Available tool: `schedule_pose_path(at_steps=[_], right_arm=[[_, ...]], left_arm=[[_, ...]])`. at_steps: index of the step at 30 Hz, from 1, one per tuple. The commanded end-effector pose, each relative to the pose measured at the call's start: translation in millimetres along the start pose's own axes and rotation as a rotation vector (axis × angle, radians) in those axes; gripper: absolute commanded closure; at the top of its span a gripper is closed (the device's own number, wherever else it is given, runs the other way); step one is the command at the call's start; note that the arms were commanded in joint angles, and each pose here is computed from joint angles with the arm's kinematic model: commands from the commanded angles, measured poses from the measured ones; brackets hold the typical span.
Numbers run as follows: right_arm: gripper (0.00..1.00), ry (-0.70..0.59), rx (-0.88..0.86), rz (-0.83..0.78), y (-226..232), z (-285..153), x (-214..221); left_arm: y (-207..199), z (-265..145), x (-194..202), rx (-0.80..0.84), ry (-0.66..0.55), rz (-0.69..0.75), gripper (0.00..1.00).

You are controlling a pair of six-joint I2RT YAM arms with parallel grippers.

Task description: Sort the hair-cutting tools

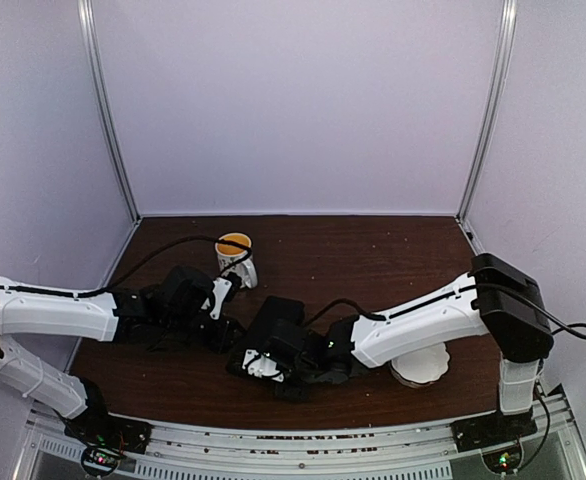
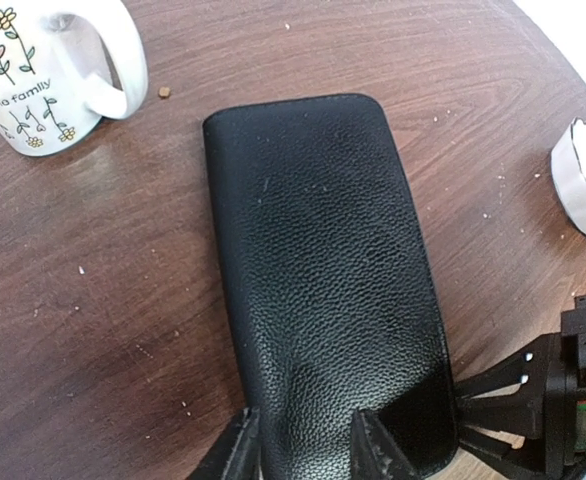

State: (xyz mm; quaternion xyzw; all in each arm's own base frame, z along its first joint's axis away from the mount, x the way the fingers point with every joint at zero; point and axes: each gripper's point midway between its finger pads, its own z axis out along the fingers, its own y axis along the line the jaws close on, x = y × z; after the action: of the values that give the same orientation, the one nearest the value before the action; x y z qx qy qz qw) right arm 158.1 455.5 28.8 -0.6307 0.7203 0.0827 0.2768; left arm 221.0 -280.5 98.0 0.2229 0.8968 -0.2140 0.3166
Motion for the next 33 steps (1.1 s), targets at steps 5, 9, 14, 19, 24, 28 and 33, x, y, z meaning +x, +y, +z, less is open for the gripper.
schedule_pose_path(at_steps=[5, 9, 14, 19, 24, 28, 33], right_arm=[[0.95, 0.038, 0.038, -0.003, -5.4, -6.8, 6.9], [1.00, 0.050, 0.013, -0.022, -0.3, -8.9, 13.5], [1.00, 0.039, -0.011, -0.038, 1.0, -18.2, 11.0], [1.00, 0.038, -0.025, -0.057, 1.3, -23.7, 7.9], [1.00, 0.050, -0.030, -0.061, -0.4, -21.4, 11.2], [1.00, 0.067, -0.042, -0.073, 0.8, -19.0, 16.8], [1.00, 0.084, -0.024, -0.088, -11.1, -17.7, 25.4]], left_arm=[[-4.0, -3.1, -4.8, 0.013, -0.017, 0.018, 0.65], [-4.6, -2.5, -0.7, 0.021, -0.004, 0.022, 0.64], [-20.4, 3.7, 6.2, 0.105, 0.019, 0.010, 0.65], [-56.9, 11.5, 7.3, 0.262, 0.029, 0.001, 0.76], [-64.7, 32.8, 23.5, 0.278, 0.112, -0.030, 0.90], [-61.3, 49.2, 44.0, 0.256, 0.203, -0.050, 0.95], [-55.3, 61.3, 65.3, 0.230, 0.281, -0.071, 1.00]])
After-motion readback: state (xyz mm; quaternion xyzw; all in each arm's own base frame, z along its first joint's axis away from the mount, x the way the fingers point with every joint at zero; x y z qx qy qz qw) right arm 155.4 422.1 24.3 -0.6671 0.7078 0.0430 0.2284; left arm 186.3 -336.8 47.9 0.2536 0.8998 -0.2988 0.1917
